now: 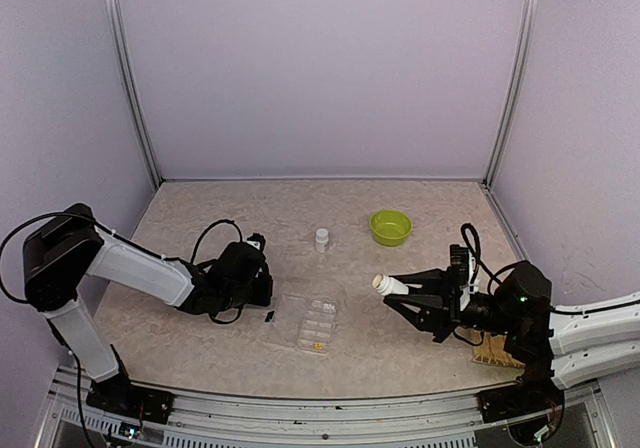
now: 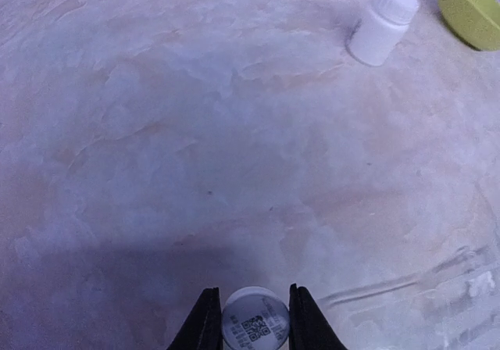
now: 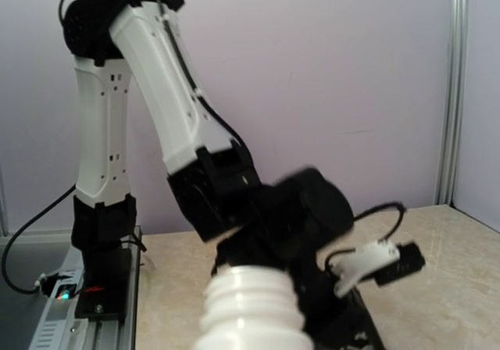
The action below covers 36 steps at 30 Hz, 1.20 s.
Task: Sort the pills into containers
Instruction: Pick up the lid of the pill bottle from the center of the board, then close the lid of the pill bottle.
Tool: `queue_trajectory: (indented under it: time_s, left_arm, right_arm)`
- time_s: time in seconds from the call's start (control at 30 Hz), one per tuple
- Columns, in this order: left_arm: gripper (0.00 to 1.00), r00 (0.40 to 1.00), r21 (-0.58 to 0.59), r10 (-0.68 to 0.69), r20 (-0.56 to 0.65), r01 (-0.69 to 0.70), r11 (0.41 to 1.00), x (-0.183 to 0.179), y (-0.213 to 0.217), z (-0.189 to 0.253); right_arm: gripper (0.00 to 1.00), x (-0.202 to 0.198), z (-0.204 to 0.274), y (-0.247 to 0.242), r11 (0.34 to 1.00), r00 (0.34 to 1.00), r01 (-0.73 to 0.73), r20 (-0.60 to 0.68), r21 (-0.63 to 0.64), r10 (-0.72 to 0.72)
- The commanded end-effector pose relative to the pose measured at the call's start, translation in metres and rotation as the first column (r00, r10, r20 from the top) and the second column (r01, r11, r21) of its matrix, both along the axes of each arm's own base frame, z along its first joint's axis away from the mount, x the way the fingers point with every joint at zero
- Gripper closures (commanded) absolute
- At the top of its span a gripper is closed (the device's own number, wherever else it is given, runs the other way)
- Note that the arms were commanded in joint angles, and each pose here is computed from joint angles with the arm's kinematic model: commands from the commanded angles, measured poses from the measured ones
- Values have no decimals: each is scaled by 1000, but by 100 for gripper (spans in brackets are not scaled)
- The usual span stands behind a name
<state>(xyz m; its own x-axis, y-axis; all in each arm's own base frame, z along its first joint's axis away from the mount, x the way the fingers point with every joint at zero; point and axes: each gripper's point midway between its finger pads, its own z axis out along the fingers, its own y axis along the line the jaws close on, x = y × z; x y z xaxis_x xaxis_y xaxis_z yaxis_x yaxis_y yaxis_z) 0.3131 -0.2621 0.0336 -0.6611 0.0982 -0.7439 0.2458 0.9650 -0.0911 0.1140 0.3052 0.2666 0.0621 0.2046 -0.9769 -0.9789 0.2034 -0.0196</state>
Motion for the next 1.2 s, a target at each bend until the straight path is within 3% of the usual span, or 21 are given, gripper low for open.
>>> queue_trajectory:
  time_s: [0.0, 0.3, 0.6, 0.87, 1.17]
  left_arm:
    - [76, 984, -147, -144, 101, 158, 976, -9, -33, 50]
    - [76, 907, -311, -348, 238, 411, 857, -39, -73, 115]
    - [76, 740, -403, -514, 434, 670, 624, -91, -100, 181]
    - [75, 637, -432, -550, 540, 771, 467, -125, -111, 219]
    - [75, 589, -501, -561, 582, 803, 323, -148, -119, 239]
  right_arm:
    - [79, 1, 12, 3, 1000, 1000, -12, 15, 20, 12]
    - [79, -1, 9, 11, 999, 999, -44, 18, 4, 44]
    - [78, -4, 5, 22, 995, 995, -103, 8, -8, 103]
    - [78, -2, 4, 30, 992, 992, -124, -17, 7, 124]
    - [78, 8, 5, 42, 995, 995, -96, -39, 18, 97]
